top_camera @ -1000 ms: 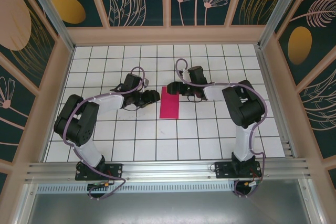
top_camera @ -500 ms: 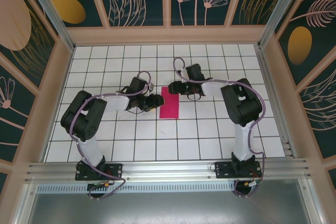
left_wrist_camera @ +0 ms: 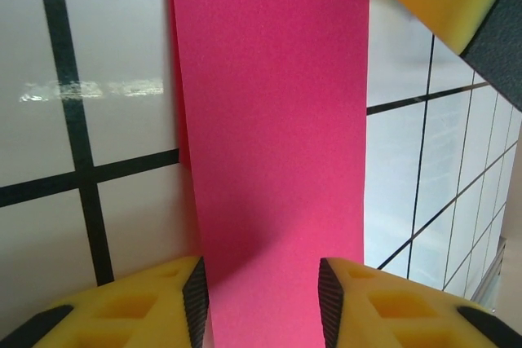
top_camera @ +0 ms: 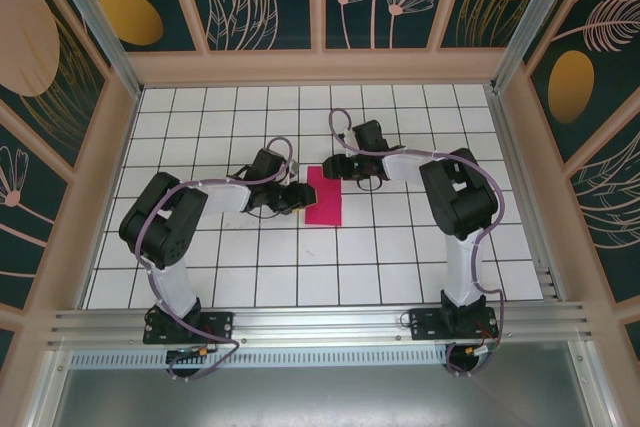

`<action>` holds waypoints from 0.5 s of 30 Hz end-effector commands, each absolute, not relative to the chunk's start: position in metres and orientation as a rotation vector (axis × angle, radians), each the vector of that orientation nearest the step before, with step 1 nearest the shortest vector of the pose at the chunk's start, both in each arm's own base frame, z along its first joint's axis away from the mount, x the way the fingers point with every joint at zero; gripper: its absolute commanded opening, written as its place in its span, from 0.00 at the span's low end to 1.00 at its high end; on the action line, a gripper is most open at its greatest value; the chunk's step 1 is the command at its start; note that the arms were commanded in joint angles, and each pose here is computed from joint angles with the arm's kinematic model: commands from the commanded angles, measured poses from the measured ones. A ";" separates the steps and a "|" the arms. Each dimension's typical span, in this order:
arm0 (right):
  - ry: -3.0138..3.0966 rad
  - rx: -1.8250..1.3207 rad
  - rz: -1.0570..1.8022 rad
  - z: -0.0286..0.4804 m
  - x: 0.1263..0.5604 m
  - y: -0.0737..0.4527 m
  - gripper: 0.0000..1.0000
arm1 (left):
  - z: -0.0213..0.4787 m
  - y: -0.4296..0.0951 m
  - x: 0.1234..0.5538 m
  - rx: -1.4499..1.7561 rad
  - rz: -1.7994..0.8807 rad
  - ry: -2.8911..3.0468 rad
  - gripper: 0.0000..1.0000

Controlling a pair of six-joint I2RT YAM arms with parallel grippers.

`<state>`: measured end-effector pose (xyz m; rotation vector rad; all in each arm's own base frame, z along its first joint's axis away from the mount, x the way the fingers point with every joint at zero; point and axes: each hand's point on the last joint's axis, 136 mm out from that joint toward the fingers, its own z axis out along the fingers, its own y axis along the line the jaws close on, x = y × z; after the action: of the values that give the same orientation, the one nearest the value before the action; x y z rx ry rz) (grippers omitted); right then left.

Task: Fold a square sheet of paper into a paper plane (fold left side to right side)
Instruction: Third fold the triangle at the center of the table.

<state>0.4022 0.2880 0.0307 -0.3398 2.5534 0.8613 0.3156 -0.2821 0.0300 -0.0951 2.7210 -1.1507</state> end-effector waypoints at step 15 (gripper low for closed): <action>2.324 -0.400 0.747 0.074 0.400 0.270 0.72 | 0.043 -0.283 0.316 -0.114 -1.167 2.689 0.03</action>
<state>0.3919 0.2828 0.0388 -0.3887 2.4740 0.8321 0.3159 -0.2811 0.0296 -0.1224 2.7245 -1.1464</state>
